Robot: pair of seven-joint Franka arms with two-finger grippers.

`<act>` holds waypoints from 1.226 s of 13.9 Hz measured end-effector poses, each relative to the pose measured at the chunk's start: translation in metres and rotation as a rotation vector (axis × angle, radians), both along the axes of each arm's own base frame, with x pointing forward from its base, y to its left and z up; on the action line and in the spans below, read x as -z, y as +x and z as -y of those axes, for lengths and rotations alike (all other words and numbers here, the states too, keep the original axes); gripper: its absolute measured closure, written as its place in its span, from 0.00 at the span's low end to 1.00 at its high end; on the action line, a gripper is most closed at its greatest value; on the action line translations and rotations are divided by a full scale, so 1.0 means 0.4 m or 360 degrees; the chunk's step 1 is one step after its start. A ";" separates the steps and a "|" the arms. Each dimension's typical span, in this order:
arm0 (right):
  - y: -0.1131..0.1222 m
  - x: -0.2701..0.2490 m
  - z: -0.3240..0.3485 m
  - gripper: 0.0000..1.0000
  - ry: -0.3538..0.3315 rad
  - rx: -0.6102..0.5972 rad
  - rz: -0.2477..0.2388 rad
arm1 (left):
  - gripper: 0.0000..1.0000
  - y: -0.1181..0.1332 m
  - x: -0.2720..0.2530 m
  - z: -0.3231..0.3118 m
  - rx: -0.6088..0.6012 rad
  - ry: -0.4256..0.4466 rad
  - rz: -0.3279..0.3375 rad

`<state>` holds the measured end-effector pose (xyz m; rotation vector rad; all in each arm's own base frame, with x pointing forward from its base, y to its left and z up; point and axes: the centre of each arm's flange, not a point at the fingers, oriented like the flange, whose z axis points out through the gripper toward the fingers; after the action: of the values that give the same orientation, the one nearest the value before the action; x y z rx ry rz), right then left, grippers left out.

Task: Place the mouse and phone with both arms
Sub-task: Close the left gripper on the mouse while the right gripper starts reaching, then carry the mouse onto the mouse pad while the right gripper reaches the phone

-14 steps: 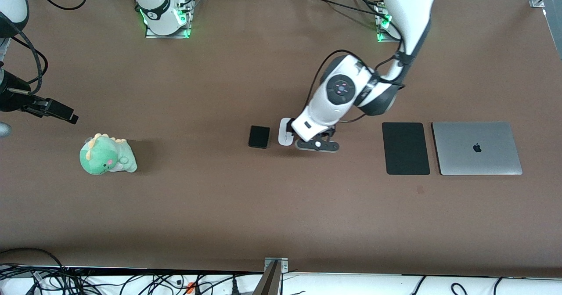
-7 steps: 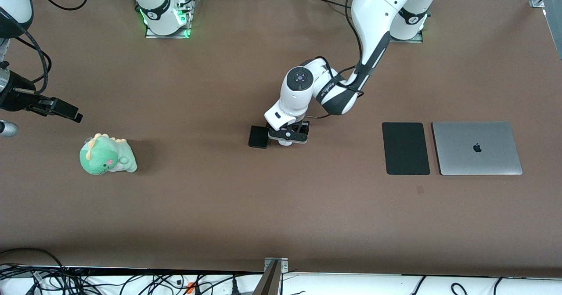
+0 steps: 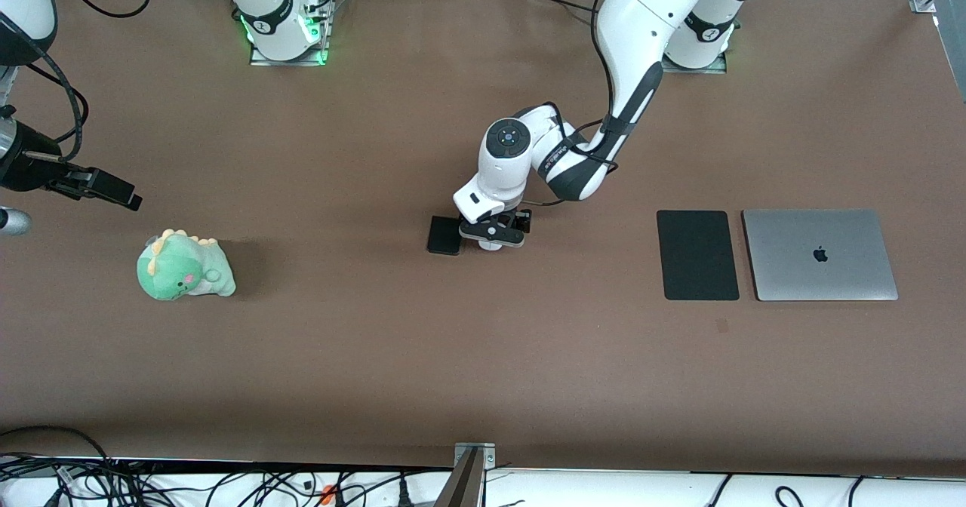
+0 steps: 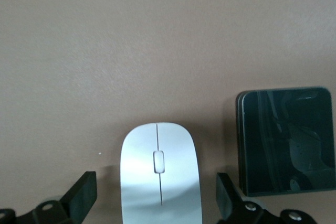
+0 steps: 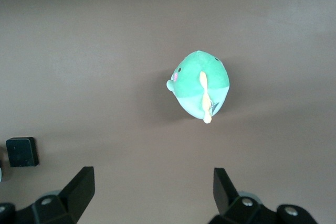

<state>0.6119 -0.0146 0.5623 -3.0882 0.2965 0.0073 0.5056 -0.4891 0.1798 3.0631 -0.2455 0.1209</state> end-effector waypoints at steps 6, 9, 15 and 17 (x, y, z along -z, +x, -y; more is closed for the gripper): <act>0.000 0.003 -0.044 0.00 0.0001 -0.0050 -0.0010 | 0.29 -0.002 0.006 0.000 0.0009 0.0005 -0.0002; -0.005 0.014 -0.101 0.00 0.0000 -0.0109 -0.0050 | 0.38 0.005 0.001 -0.003 0.0003 0.0004 0.0005; -0.007 0.055 -0.135 0.00 -0.0004 -0.0145 -0.0136 | 0.38 0.074 -0.207 -0.069 -0.0087 0.0166 -0.0040; -0.005 0.066 -0.143 0.00 -0.0005 -0.0153 -0.0150 | 0.38 0.119 -0.334 -0.163 -0.0188 0.0241 -0.0067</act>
<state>0.6098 0.0425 0.5357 -3.1075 0.1515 0.1558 0.5532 -0.4240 0.3134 3.2263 -0.0744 0.0455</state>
